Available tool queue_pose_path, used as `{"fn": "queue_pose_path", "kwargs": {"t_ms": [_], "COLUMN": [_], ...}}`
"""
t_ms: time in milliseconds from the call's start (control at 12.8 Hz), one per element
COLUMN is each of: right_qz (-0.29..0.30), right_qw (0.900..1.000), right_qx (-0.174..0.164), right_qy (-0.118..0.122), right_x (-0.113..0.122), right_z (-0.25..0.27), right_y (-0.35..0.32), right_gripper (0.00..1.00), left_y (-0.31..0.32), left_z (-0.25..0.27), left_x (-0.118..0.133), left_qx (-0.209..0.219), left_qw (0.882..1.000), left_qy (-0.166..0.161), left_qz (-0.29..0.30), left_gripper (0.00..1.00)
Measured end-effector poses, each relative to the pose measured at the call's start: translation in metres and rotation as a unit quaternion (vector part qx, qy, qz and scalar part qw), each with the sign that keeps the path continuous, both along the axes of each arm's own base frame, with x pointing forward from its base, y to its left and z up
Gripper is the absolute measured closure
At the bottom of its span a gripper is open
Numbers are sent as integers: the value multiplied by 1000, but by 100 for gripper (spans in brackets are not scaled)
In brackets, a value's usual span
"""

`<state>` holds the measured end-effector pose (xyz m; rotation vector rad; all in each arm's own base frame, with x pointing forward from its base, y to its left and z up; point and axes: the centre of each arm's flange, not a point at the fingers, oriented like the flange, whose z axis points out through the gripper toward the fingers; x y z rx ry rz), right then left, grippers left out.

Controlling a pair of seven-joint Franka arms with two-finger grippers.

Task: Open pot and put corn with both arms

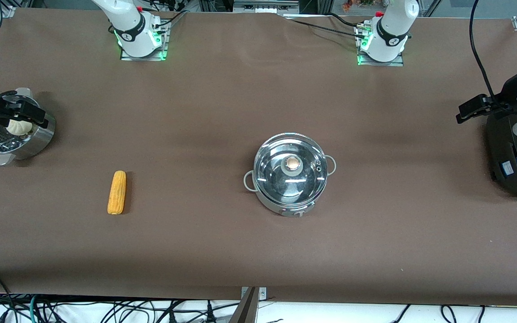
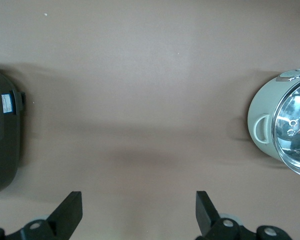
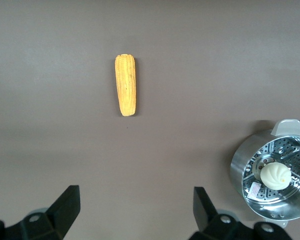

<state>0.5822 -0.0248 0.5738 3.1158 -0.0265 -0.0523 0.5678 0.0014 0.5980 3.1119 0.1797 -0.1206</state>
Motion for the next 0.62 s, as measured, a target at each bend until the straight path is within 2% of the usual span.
{"fn": "queue_pose_path", "kwargs": {"t_ms": [625], "right_qz": [-9], "right_qw": [1000], "right_qx": [5], "right_qy": [6], "right_x": [3], "right_z": [-8], "right_y": [-9], "right_gripper": [0], "left_y": [0], "left_z": [-12], "left_x": [5], "left_qx": [-1], "left_qw": [1000], "left_qy": [10], "left_qz": [-1], "left_gripper": [0]}}
